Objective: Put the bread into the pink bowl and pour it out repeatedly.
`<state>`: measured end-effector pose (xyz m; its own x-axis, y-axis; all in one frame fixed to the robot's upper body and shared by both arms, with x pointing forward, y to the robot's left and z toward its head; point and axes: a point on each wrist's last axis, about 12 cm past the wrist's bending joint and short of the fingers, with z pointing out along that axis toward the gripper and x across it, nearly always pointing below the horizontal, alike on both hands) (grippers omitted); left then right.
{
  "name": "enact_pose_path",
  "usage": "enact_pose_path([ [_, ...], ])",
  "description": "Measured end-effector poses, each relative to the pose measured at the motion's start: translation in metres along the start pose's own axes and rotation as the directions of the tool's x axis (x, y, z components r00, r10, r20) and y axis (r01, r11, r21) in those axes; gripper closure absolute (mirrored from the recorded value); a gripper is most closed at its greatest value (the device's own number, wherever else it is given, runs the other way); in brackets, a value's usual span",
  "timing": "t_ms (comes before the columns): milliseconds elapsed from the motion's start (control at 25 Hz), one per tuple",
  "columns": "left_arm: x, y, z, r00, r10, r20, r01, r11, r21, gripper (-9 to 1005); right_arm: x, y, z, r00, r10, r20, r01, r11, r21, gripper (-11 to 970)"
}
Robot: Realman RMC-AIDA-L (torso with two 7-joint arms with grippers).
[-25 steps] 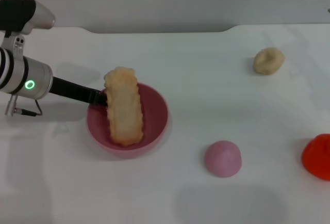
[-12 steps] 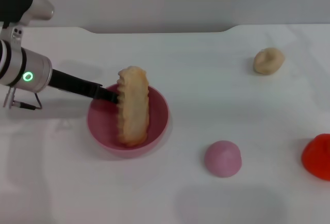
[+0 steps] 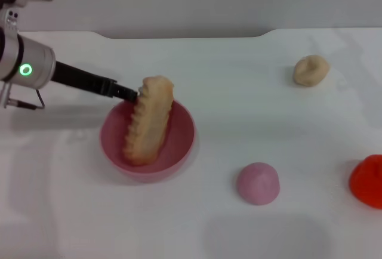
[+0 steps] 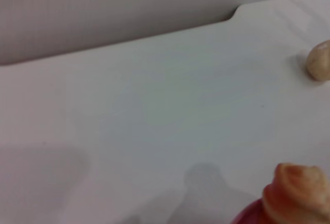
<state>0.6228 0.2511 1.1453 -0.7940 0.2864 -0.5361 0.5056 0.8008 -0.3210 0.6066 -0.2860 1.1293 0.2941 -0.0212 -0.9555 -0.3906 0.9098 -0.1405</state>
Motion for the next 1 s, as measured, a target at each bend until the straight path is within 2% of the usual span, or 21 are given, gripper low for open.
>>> enact_pose_path([
  [160, -0.012, -0.001, -0.019, 0.998, 0.028, 0.063, -0.026, 0.999, -0.023, 394, 0.002, 0.000, -0.002, 1.000, 0.005, -0.008, -0.005, 1.000, 0.004, 264],
  [280, -0.020, -0.002, -0.035, 0.987, 0.044, 0.153, -0.037, 0.998, -0.051, 395, 0.004, 0.000, -0.003, 1.000, 0.009, -0.013, -0.009, 1.000, 0.007, 264],
  [360, -0.026, -0.004, -0.047, 0.955, 0.092, 0.280, -0.072, 0.994, -0.082, 395, 0.005, -0.001, -0.005, 1.000, 0.015, -0.017, -0.015, 1.000, 0.013, 264],
  [400, -0.026, -0.004, -0.047, 0.955, 0.092, 0.280, -0.072, 0.994, -0.082, 396, 0.006, -0.001, -0.006, 1.000, 0.018, -0.019, -0.018, 1.000, 0.016, 264],
  [480, -0.029, -0.006, -0.053, 0.915, 0.137, 0.379, -0.115, 0.990, -0.081, 396, 0.008, -0.001, -0.008, 0.999, 0.023, -0.025, -0.023, 0.999, 0.022, 264],
  [600, -0.030, -0.010, -0.055, 0.819, 0.177, 0.546, -0.175, 0.983, -0.058, 397, 0.012, -0.002, -0.012, 0.999, 0.031, -0.043, -0.029, 0.999, 0.032, 264],
  [720, -0.022, -0.008, -0.054, 0.697, 0.210, 0.686, -0.219, 0.973, -0.076, 398, 0.016, -0.002, -0.015, 0.997, 0.041, -0.062, -0.038, 0.998, 0.041, 264],
  [760, -0.015, -0.006, -0.052, 0.610, 0.214, 0.763, -0.227, 0.970, -0.091, 398, 0.018, -0.002, -0.017, 0.997, 0.044, -0.068, -0.041, 0.998, 0.043, 264],
  [800, -0.015, -0.006, -0.052, 0.610, 0.214, 0.763, -0.227, 0.970, -0.091, 398, 0.019, -0.002, -0.019, 0.996, 0.047, -0.074, -0.043, 0.998, 0.046, 264],
  [880, -0.005, -0.001, -0.047, 0.514, 0.205, 0.833, -0.216, 0.971, -0.106, 398, 0.023, -0.002, -0.023, 0.995, 0.055, -0.089, -0.050, 0.997, 0.054, 264],
  [1000, 0.013, 0.008, -0.040, 0.398, 0.192, 0.897, -0.177, 0.976, -0.130, 399, 0.031, -0.002, -0.031, 0.991, 0.071, -0.116, -0.063, 0.996, 0.070, 264],
])
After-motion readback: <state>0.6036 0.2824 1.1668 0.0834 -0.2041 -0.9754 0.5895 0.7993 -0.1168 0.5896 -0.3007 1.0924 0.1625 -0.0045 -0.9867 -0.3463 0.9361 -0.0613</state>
